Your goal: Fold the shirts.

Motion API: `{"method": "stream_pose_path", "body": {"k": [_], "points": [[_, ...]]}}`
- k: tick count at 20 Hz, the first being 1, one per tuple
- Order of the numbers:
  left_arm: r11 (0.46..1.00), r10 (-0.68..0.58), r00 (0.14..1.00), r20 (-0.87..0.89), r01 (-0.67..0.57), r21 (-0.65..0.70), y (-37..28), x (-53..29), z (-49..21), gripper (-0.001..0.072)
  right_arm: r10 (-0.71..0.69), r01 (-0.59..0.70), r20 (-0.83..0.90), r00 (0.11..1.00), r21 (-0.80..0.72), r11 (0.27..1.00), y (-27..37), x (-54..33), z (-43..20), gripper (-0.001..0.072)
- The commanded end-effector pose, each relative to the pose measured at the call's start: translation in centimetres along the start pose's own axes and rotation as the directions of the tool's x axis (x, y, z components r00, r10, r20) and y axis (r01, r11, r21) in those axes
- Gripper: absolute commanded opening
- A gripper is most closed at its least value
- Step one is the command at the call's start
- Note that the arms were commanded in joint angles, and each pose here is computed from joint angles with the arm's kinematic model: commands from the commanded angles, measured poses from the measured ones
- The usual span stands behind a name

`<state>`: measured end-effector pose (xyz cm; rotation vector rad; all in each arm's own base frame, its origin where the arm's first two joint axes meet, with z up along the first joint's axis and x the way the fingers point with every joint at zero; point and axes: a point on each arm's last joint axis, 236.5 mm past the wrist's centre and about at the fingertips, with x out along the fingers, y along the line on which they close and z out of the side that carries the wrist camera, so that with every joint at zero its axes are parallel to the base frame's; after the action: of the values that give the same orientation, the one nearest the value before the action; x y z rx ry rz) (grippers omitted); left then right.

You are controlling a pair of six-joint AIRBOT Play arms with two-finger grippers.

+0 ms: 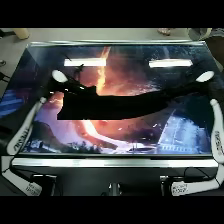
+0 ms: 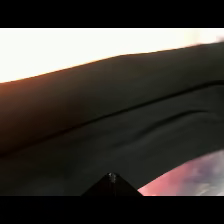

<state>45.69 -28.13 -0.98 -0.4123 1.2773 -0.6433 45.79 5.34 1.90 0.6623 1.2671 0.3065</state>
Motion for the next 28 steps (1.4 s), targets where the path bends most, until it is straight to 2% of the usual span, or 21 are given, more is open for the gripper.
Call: {"method": "stream_pose_path", "body": {"k": [1,4,7,10,13,16,20,22,23,24,25,26,28], "points": [[0.994,-0.088,0.995,-0.039,0.085,-0.064,-4.8,7.7,-2.8,0.0028,0.068,-0.063,0.058,0.996,-0.094,0.994,6.7,-7.2,-2.4,0.0016],[0.979,-0.165,0.984,-0.068,0.155,-0.133,-7.9,13.3,-5.7,0.0027,0.127,-0.117,0.080,0.989,-0.122,0.986,11.2,-12.0,-5.8,0.0017],[0.912,-0.333,0.943,-0.012,0.319,-0.260,-13.5,17.3,-7.3,0.0028,0.182,-0.159,0.158,0.970,-0.151,0.976,14.5,-15.5,-7.4,0.0017],[0.899,-0.389,0.921,0.016,0.383,-0.213,-14.7,16.8,-6.6,0.0025,0.232,-0.205,0.191,0.954,-0.151,0.967,16.1,-16.6,-7.5,0.0017],[0.933,-0.346,0.929,0.132,0.355,-0.050,-12.6,9.2,-0.1,0.0023,0.281,-0.248,0.201,0.938,-0.171,0.953,18.4,-14.0,-5.9,0.0017],[0.967,-0.253,0.907,0.337,0.247,0.060,-8.4,-4.2,7.4,0.0024,0.333,-0.309,0.141,0.932,-0.168,0.936,21.7,-6.7,-4.8,0.0018],[0.987,-0.162,0.782,0.602,0.121,0.108,-4.6,-23.6,11.1,0.0025,0.407,-0.404,0.034,0.913,-0.080,0.911,25.8,6.4,-6.3,0.0019],[0.989,-0.142,0.729,0.669,0.081,0.122,-4.4,-30.2,10.2,0.0025,0.386,-0.386,0.008,0.923,-0.024,0.922,25.9,12.9,-8.0,0.0038],[0.989,-0.136,0.716,0.685,0.063,0.130,-4.6,-32.4,9.5,0.0025,0.388,-0.387,-0.008,0.922,0.008,0.922,26.2,15.2,-9.1,0.0190],[0.990,-0.125,0.706,0.697,0.038,0.139,-4.8,-34.1,8.7,0.0025,0.401,-0.400,-0.032,0.915,0.046,0.916,26.5,16.7,-10.1,0.0378],[0.989,-0.115,0.701,0.704,0.016,0.146,-5.0,-35.1,8.0,0.0025,0.420,-0.418,-0.052,0.906,0.043,0.908,26.7,17.3,-10.6,0.0516],[0.988,-0.098,0.701,0.706,-0.013,0.151,-5.0,-35.8,7.5,0.0025,0.425,-0.426,-0.069,0.903,0.003,0.905,26.6,16.9,-10.7,0.0620],[0.986,-0.056,0.730,0.681,-0.069,0.155,-4.5,-35.4,6.4,0.0025,0.412,-0.417,-0.093,0.906,-0.044,0.908,24.9,14.5,-9.4,0.0647]]}}
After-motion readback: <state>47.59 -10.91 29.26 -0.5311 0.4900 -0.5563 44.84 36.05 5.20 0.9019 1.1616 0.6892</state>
